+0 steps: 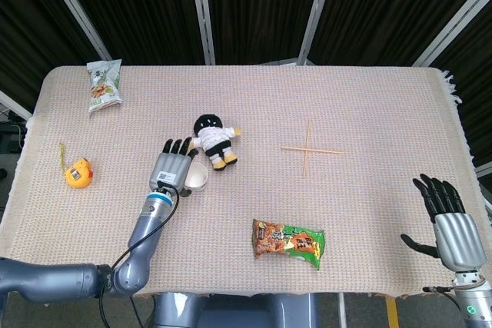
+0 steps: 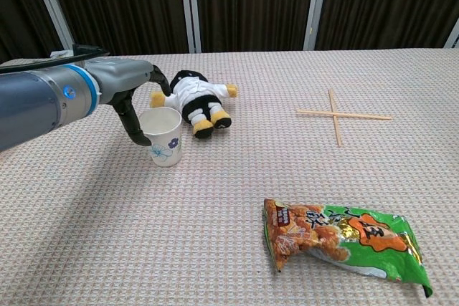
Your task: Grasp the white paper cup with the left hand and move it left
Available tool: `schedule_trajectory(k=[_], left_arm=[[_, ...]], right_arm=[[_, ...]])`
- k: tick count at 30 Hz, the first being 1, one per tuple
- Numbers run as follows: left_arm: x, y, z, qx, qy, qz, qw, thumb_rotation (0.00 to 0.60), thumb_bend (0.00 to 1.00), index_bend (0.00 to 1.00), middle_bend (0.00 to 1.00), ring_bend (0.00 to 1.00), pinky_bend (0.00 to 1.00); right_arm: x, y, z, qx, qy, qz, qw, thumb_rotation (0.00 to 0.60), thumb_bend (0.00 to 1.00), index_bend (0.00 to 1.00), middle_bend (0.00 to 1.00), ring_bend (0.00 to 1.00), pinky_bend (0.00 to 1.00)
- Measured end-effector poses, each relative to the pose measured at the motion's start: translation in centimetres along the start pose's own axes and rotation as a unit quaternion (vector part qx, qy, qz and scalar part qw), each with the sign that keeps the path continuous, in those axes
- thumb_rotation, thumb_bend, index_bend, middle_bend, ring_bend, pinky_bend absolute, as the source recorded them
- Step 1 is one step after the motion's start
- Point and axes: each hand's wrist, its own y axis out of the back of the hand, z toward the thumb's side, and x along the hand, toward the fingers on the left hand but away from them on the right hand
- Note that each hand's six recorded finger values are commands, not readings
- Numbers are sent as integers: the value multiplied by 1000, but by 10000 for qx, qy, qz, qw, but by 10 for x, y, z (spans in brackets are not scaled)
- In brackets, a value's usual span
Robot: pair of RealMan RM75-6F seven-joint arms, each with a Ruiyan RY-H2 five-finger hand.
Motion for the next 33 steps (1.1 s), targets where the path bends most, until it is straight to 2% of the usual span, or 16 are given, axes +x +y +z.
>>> schedule_trajectory(k=[2,6,9,17,21,23,27,33], left_arm=[[2,-1,4,8,3,-22,10000,600,86,247,0,0,0],[7,-5,7,55,76,-53,9999,600,87,428,0,0,0],[9,-7,8,134,127,-29,9998,600,86,489,0,0,0],[7,-11,6,-92,123,-15,9999,600,88,494,0,0,0],[2,-10,9,-580,-11,-12,9983,600,87,495,0,0,0],[0,-11,11,-888,-102,-1,9960,600,88,498,0,0,0],[-6,-12,13,-1651,-354,55,9856,600,88,500,0,0,0],[-14,-22,6,-1979,-655,160,9779,600,87,498,0,0,0]], right_arm=[[0,1,0,-8,-5,-1,10000,600,40,27,0,0,0],[0,2,-1,-43,-5,-13,10000,600,40,28,0,0,0],[0,3,-3,-90,-27,-7,10000,600,40,28,0,0,0],[0,4,-3,-104,-15,-15,9999,600,40,27,0,0,0],[0,4,-3,-94,-25,-17,10000,600,40,27,0,0,0],[0,3,-2,-92,-20,-8,10000,600,40,28,0,0,0],[0,3,-2,-99,-20,14,9999,600,40,28,0,0,0],[0,1,-2,-71,-24,33,10000,600,41,28,0,0,0]])
